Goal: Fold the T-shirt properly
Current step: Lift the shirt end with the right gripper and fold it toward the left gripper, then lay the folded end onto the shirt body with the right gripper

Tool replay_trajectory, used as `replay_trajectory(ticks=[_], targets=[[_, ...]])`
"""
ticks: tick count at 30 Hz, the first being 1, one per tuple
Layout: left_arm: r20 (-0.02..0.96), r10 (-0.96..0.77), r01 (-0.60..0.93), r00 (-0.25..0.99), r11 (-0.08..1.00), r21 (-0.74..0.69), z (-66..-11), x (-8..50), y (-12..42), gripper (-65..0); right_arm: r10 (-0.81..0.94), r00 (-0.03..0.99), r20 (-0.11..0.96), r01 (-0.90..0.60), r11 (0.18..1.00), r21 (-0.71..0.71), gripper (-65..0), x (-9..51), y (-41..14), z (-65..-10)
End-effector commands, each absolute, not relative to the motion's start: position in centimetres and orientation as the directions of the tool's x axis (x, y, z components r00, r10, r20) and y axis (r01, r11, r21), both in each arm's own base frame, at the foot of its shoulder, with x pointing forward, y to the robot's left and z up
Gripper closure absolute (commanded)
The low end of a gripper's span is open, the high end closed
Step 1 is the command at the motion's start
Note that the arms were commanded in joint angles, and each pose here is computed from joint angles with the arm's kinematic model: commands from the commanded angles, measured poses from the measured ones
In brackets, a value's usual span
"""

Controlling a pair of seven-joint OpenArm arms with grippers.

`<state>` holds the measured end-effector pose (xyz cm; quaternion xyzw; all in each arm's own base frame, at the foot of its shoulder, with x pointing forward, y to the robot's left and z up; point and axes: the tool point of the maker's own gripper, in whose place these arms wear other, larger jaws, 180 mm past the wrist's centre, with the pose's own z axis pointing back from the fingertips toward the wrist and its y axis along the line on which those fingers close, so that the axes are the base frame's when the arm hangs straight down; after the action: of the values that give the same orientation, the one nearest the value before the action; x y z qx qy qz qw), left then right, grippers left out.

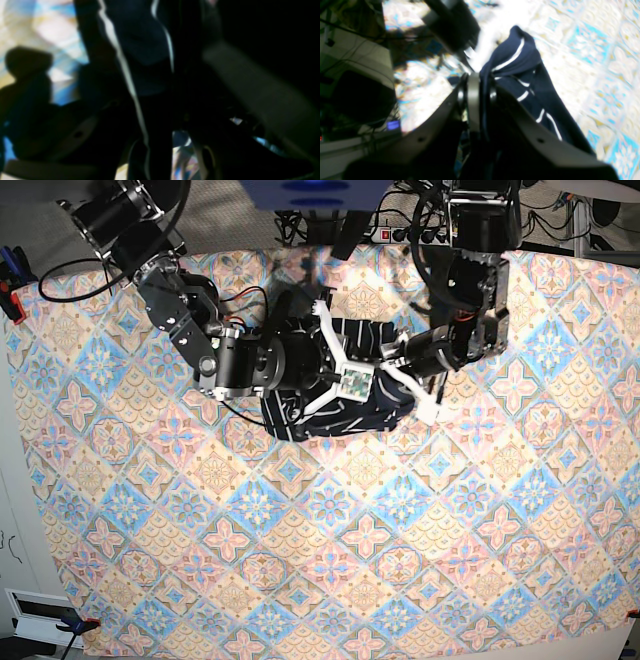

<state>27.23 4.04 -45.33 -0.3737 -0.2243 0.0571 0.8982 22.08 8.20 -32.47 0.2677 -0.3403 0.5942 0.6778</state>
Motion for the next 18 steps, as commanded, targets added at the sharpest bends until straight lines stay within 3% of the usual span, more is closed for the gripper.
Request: replay_trajectory(ticks=[1, 12, 18], targets=[[0.388, 0.262, 0.104, 0.884, 0.699, -0.708, -44.3, 27.9, 3.4, -16.1, 0.583, 0.022, 0.812, -0.988, 0.139, -0.072, -0.3, 22.8, 9.1, -30.7], [0.386, 0.174, 0.145, 0.906, 0.729, -0.669, -45.2, 26.5, 4.1, -16.7, 0.605, -0.003, 0.797, -0.983, 0.144, -0.113, -0.3, 23.8, 8.8, -30.7], [0.384, 0.223, 0.14, 0.896, 0.679, -0.721, -44.0, 26.9, 4.5, -16.8, 0.635, -0.018, 0.772, -0.979, 0.147, -0.144, -0.3, 24.0, 8.4, -31.3]])
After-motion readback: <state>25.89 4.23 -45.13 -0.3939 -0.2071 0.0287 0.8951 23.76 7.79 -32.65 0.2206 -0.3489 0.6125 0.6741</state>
